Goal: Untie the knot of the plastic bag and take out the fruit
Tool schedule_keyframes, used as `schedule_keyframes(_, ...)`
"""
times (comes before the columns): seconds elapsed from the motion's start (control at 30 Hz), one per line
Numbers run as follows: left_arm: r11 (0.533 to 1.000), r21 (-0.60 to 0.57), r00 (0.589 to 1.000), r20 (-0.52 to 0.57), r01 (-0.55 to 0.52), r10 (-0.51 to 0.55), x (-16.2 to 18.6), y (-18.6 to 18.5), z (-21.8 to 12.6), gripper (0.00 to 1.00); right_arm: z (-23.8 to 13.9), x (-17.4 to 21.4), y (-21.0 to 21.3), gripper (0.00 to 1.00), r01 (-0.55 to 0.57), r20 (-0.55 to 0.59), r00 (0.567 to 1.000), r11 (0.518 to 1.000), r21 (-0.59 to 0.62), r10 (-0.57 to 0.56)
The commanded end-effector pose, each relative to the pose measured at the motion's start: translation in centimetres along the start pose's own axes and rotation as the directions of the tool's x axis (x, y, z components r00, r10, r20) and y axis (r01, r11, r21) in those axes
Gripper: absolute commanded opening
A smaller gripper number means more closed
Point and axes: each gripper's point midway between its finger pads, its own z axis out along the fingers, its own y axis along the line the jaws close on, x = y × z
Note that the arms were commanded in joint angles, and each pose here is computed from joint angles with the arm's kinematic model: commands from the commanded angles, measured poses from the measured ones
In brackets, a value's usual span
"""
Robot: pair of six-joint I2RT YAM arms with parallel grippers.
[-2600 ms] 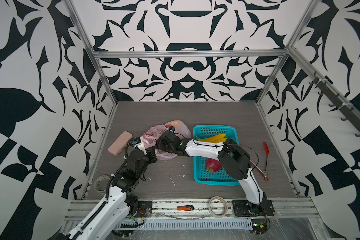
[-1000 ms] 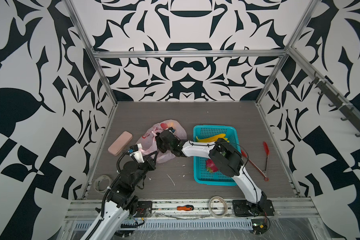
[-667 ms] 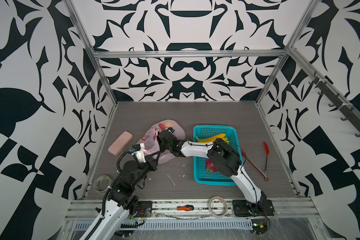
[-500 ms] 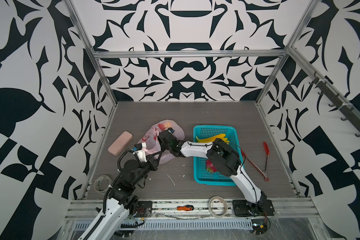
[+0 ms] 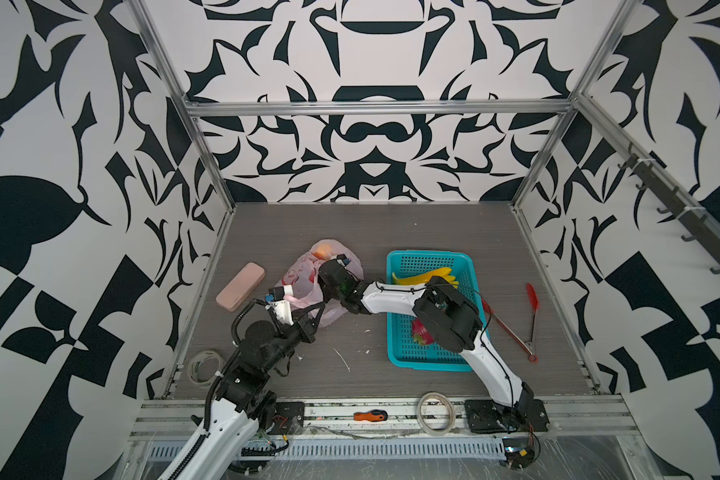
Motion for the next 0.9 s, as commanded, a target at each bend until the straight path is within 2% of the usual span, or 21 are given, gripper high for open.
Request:
schedule_keyframes(0.0, 0.999, -0.035, 0.999, 0.041, -0.024, 0.026, -1.1, 0.0, -0.5, 0.0, -1.5, -1.1, 1.9, 0.34, 0.021, 0.041, 0.999, 0.999, -0.034, -0.019)
schedule_keyframes(0.2, 0.997, -0.077, 0.999, 0.046, -0.025, 0.028, -1.0, 1.0, -0.4, 0.0, -3.4, -1.7, 1.6, 0.24, 0.069, 0.074, 0.995, 0.998, -0.008, -0.068)
schedule_keyframes(0.4, 0.993, -0.112, 0.998, 0.057, -0.028, 0.034, -0.9, 1.8, -0.6, 0.0, -5.2, -2.2, 1.5, 0.19, 0.112, 0.094, 0.989, 0.994, 0.019, -0.113)
schedule_keyframes(0.87, 0.986, -0.161, 0.997, 0.062, -0.039, 0.05, -0.6, 2.9, -1.1, 0.0, -8.3, -3.1, 0.4, 0.15, 0.168, 0.125, 0.976, 0.981, 0.092, -0.179)
